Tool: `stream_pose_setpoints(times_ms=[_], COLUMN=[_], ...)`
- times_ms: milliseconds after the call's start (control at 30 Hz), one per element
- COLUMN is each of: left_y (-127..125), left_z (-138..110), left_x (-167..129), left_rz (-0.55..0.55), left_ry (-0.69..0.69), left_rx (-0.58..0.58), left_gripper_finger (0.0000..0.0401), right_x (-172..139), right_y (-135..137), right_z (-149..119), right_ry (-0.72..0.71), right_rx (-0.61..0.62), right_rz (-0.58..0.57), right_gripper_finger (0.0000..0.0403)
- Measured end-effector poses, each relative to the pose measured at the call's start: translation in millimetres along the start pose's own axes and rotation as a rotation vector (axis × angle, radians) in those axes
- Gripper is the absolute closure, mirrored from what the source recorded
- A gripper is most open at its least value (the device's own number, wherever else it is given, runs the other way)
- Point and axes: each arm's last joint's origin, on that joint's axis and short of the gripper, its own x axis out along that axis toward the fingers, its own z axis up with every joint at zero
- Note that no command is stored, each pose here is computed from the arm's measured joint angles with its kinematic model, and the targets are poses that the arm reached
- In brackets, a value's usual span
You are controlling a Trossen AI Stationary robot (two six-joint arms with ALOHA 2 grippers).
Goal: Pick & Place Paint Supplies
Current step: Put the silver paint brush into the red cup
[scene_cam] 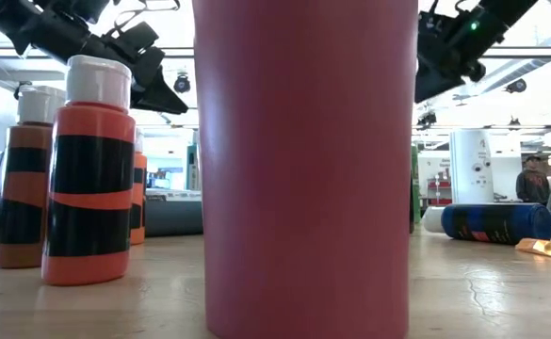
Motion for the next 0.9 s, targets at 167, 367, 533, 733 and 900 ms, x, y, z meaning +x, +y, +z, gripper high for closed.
stream_pose_setpoints(times_ms=[167, 367, 533, 733, 900], left_y=[-0.5, -1.1, -1.0, -1.1, -1.1], left_z=[4.4, 10.8, 10.4, 10.4, 10.5], left_x=[-0.1, -0.6, -0.6, -0.5, -0.5], left_rz=[-0.005, -0.012, -0.011, -0.012, -0.012], left_ry=[-0.04, -0.095, -0.092, -0.092, -0.093], left_rx=[-0.022, -0.047, -0.033, -0.033, -0.033], left_gripper_finger=[0.0277, 0.0277, 0.0277, 0.0277, 0.0277], right_x=[9.0, 20.4, 26.1, 37.0, 52.1], right_y=[-16.6, -46.2, -69.0, -87.3, -95.2], right_z=[-4.0, -9.7, -13.4, -18.8, -29.1], right_ry=[0.076, 0.225, 0.298, 0.375, 0.492], right_rx=[0.085, 0.234, 0.337, 0.472, 0.535], right_rz=[-0.007, -0.087, -0.142, -0.129, -0.2], right_gripper_finger=[0.0235, 0.0248, 0.0257, 0.0266, 0.0264])
